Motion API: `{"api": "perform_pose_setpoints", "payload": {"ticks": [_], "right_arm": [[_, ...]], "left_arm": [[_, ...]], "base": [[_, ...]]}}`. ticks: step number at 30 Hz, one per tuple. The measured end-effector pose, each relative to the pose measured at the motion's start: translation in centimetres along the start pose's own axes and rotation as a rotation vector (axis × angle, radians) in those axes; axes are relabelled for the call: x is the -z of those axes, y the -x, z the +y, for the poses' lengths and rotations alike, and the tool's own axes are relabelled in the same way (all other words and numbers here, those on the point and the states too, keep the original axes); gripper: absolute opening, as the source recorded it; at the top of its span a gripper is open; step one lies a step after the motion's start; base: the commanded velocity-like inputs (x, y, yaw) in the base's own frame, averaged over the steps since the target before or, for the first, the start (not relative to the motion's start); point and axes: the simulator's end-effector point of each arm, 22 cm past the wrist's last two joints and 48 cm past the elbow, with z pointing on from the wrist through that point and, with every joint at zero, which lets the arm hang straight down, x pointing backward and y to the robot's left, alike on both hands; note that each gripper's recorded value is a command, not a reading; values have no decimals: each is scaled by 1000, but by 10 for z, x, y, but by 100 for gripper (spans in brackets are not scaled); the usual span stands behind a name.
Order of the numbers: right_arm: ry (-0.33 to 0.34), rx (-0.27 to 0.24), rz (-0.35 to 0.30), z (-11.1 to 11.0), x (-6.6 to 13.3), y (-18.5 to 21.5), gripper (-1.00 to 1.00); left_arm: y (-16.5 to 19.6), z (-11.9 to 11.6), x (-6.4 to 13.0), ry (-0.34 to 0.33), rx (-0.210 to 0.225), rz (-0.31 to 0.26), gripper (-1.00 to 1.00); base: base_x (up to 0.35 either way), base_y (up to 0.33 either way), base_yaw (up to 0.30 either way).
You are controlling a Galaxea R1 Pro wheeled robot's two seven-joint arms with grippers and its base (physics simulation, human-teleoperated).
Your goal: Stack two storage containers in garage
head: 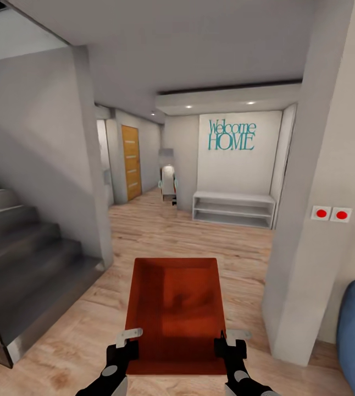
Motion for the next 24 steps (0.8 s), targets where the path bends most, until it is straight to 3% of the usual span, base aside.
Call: {"api": "perform_pose_setpoints", "payload": {"ticks": [15, 16, 24], "right_arm": [[-3, 1, 23, -1, 2, -9, -100], [-13, -32, -6, -3, 3, -4, -100], [-9, -16, -16, -1, 0, 4, -100]], "left_arm": [[-9, 0, 1, -1, 4, 25, -100], [7, -3, -1, -13, -23, -9, -100], [11, -1, -2, -10, -21, -16, -100]], "base": [[320, 0, 0], [321, 0, 0], [320, 0, 0]]}}
